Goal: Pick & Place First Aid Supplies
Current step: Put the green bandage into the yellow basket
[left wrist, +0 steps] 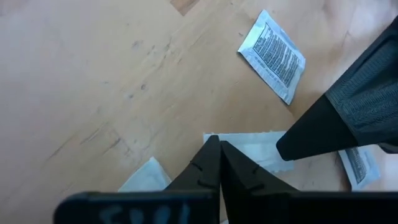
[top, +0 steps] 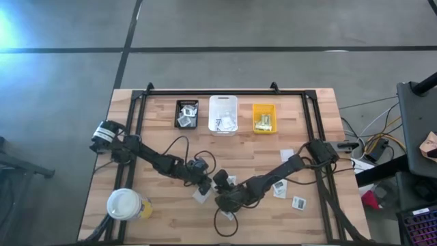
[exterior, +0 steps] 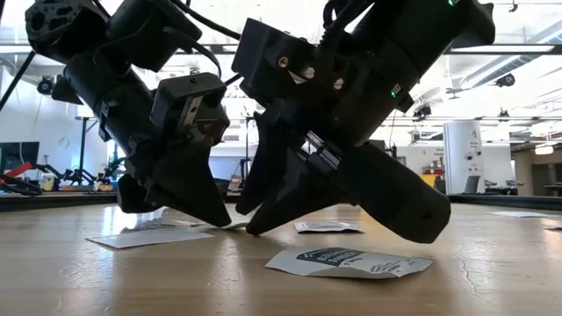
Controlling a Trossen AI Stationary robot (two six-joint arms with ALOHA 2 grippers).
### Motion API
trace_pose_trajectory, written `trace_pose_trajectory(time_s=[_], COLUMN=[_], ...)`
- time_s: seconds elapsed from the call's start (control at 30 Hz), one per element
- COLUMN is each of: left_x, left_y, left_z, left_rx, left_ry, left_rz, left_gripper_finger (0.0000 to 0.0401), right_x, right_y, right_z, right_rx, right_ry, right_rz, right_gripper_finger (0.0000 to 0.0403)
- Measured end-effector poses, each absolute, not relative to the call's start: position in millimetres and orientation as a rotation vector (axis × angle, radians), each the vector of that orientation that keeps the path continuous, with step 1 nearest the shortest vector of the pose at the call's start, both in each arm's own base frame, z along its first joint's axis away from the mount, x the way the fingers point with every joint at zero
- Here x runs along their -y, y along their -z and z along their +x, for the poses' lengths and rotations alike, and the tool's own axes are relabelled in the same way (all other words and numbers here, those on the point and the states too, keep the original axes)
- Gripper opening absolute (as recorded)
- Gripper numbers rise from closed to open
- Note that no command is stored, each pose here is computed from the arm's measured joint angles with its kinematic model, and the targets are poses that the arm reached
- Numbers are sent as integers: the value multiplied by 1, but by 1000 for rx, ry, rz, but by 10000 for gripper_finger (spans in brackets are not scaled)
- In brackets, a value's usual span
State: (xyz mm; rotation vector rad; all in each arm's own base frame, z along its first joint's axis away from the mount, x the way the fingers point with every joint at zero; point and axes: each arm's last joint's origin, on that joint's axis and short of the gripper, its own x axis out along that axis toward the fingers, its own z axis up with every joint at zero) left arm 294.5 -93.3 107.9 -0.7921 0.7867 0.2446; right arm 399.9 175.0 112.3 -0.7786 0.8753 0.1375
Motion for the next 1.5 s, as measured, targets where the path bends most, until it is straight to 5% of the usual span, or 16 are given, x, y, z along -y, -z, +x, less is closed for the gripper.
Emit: trace_pose_trajectory(time_s=[1.03, 1.5], left_x=[95, 92], left_y=[-113, -117], left_z=[300, 302], left_rx=[-725, -689], left_ry=[-169, -151], left_rz=[-807, -771], left_gripper_finger=[12, 12], right_x=[-175, -175], right_y=[-115, -114], right_z=[404, 403], right_rx=[-824, -840], right_ry=[-101, -114], right_rz=[-737, -716], right_gripper_finger=[12, 8])
